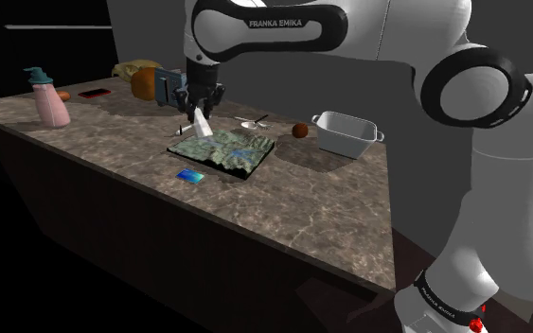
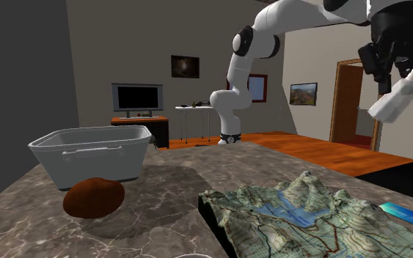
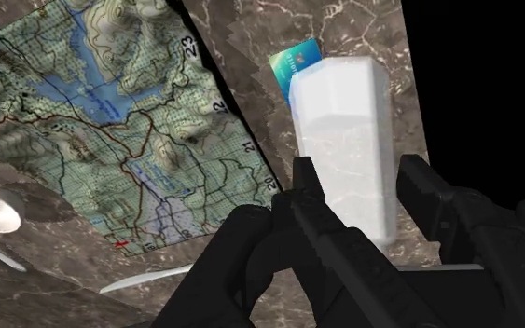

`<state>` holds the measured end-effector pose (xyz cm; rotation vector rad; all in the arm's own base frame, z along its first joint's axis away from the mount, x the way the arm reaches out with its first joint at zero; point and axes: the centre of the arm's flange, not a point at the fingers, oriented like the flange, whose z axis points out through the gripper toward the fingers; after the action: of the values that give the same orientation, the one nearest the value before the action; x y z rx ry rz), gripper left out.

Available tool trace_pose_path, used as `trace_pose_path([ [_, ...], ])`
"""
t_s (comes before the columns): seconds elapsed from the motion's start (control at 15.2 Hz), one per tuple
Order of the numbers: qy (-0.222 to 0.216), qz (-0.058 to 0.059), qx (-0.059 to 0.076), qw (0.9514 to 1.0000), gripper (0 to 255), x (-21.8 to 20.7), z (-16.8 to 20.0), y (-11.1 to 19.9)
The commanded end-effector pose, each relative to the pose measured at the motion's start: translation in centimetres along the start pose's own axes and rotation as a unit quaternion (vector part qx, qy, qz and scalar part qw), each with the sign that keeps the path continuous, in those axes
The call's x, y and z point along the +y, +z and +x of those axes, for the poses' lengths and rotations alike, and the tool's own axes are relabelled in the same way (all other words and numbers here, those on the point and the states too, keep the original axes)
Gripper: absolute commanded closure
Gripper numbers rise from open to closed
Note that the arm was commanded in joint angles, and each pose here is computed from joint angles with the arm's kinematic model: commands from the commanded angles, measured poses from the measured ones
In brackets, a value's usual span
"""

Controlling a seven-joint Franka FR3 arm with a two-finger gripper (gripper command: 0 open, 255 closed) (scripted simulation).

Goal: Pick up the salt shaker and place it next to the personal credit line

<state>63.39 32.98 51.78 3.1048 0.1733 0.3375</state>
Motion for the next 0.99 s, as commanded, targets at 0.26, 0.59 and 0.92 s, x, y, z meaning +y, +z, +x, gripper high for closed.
trace_pose_path([
  [0.26, 0.0, 0.0, 0.0, 1.0, 255, -5.5, 2.6, 1.0],
  [0.59, 0.0, 0.0, 0.0, 1.0, 255, -5.6, 2.0, 3.5],
  [0.92, 0.0, 0.0, 0.0, 1.0, 255, -5.6, 1.5, 6.1],
])
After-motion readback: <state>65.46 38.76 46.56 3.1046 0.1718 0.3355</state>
